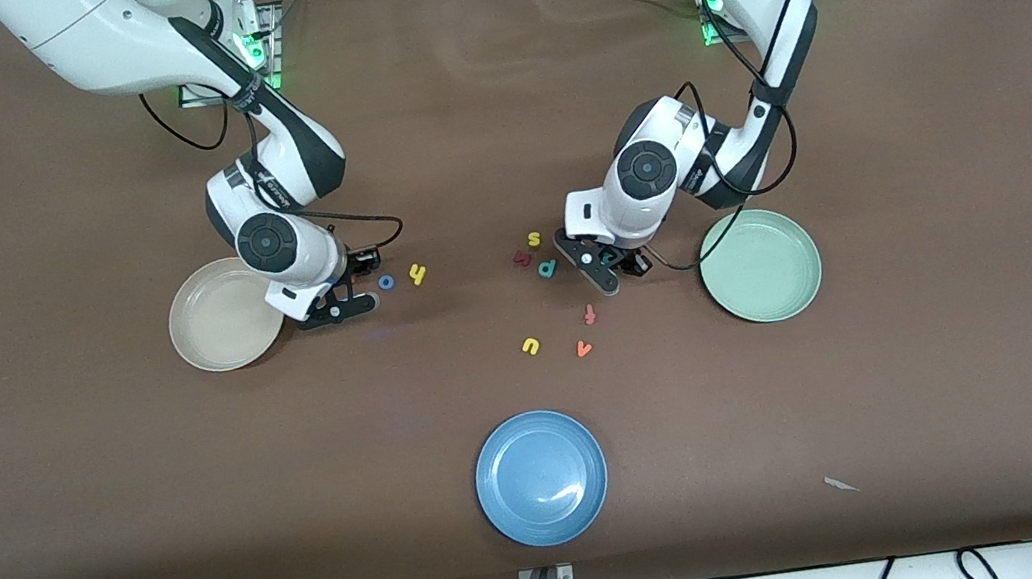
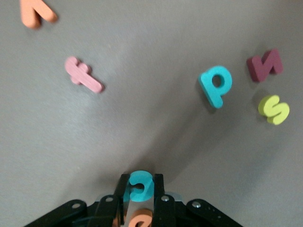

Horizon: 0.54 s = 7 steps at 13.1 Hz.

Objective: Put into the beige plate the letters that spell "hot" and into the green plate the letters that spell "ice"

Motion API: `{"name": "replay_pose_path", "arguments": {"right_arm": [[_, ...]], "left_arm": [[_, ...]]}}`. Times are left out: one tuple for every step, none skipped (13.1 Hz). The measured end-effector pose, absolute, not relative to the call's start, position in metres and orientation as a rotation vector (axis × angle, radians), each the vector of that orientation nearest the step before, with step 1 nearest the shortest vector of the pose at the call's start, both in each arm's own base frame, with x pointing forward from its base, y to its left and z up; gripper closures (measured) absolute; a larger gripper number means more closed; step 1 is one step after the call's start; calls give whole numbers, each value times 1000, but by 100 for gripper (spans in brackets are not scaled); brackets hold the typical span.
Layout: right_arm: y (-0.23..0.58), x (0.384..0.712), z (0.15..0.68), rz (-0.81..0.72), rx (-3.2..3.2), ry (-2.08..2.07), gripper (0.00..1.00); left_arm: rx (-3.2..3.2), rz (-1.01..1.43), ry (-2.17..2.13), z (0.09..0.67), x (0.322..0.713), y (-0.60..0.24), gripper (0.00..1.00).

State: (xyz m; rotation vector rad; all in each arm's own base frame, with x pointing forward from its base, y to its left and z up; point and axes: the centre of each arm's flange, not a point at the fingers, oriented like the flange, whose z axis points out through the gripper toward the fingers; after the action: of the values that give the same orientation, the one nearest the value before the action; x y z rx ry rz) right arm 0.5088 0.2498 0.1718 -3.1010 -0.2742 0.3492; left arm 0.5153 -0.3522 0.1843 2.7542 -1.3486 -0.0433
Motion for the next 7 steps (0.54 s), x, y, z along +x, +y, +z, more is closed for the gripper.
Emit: {"name": "replay_pose_path", "arguments": {"right_arm": [[250,509,171,345,-3105,-285,54],[250,509,171,342,-3108,-292,55],[250,509,171,341,-3109,-296,57],[250,509,171,341,-3110,-298,58],[248,509,172,339,-3113,-299,63],[248,510,172,339,-3114,-299,63],[247,510,172,336,-3117,-299,73]], "left_arm": [[2758,-19,-1341,194,520,-354,76],[2766,-13,-1333,205,524,-354,76],[2782,-28,-1320,217,527,-349,76],[2802,-67,-1306,231,532,-338,76],[2823,-120,-1287,243,537,-321,76],[2832,-169,-1284,253,545,-299,76],[2829,-201,-1290,259,554,-274,76]]}}
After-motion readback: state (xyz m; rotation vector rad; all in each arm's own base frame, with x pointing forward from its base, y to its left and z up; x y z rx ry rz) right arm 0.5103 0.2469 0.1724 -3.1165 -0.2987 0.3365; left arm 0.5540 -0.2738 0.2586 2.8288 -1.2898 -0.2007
